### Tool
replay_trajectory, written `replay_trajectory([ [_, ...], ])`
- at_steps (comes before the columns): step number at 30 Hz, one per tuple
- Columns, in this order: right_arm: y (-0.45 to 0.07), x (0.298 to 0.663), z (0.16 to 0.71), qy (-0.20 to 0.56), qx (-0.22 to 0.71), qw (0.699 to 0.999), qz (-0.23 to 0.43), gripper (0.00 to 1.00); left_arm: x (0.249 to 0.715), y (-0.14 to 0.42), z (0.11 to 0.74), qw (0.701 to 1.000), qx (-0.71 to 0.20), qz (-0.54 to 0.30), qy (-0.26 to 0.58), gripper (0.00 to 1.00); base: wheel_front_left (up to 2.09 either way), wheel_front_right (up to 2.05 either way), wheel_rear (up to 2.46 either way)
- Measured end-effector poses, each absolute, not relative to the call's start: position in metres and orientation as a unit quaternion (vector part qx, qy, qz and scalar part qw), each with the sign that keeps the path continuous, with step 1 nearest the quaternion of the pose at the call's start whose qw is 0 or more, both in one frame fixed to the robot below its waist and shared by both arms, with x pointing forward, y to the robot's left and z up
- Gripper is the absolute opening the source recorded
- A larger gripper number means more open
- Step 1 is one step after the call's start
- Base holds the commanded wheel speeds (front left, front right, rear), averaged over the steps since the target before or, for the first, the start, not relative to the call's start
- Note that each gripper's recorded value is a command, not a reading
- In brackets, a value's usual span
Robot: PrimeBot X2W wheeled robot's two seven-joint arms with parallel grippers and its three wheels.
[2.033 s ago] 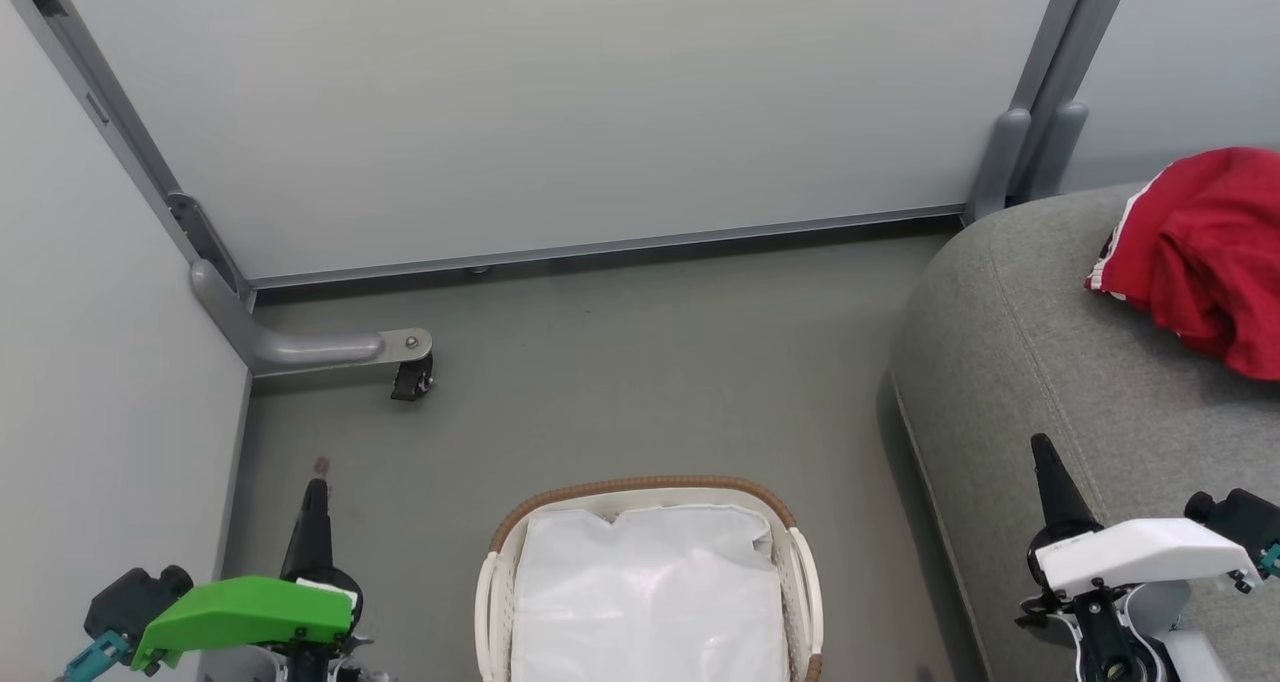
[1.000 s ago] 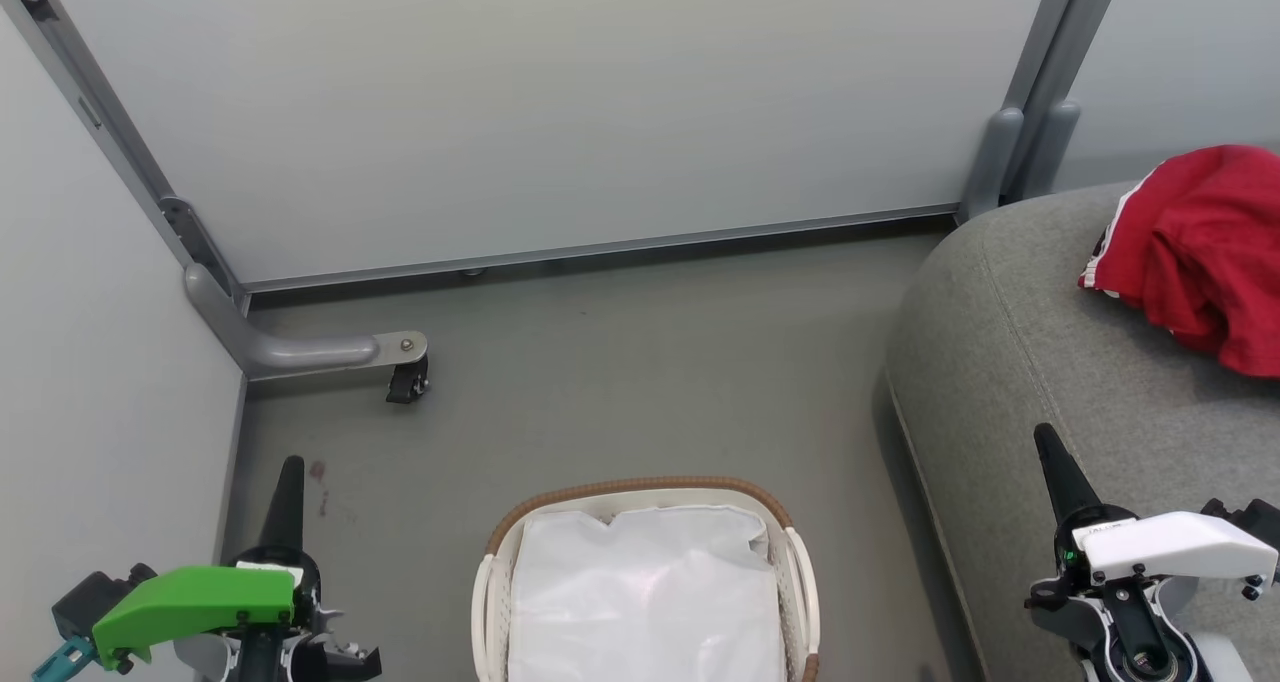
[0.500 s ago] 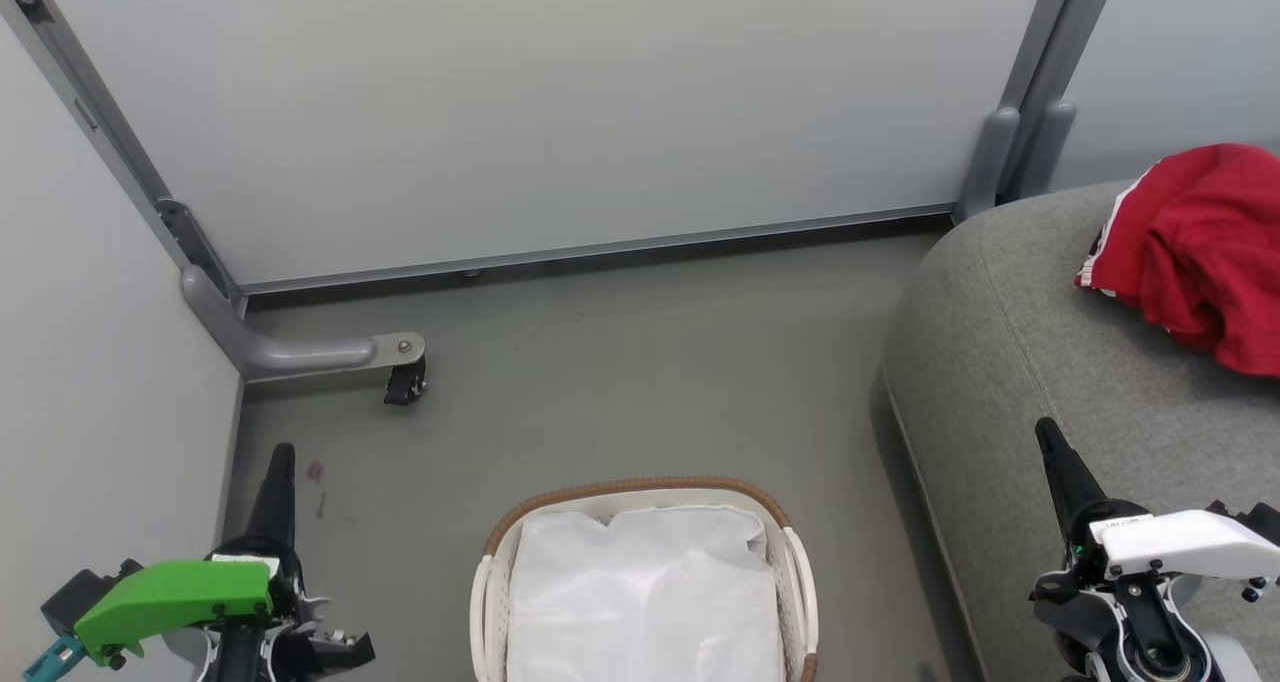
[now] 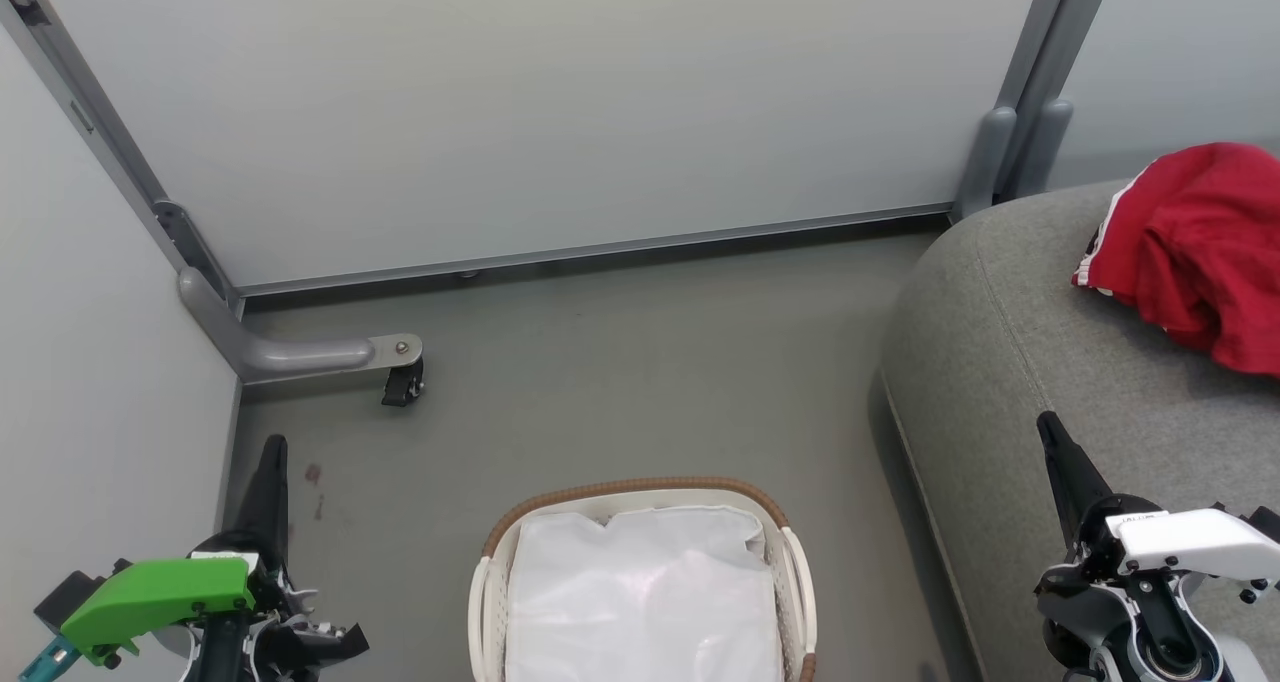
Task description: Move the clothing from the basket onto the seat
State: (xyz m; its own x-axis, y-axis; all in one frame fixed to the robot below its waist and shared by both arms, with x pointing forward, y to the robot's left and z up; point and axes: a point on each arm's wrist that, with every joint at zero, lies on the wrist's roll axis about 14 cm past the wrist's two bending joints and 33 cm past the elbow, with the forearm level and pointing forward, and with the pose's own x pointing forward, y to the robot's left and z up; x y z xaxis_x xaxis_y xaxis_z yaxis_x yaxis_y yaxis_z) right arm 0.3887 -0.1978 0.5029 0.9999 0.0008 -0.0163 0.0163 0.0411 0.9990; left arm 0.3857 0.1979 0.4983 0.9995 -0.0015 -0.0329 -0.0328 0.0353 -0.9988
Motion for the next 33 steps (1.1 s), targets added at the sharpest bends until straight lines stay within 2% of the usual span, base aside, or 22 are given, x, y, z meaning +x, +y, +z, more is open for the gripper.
replay_trajectory([
  [7,-0.1988,0.3885,0.5053,0.003,0.709,0.705,-0.002,0.00,0.3869,0.1997,0.5026,0.705,-0.709,0.006,0.005,0.00,0.00,0.00,0.00],
  [33,-0.1989,0.3886,0.5055,0.002,0.709,0.705,-0.002,0.00,0.3875,0.1997,0.5037,0.705,-0.709,0.005,0.004,0.00,0.00,0.00,0.00],
])
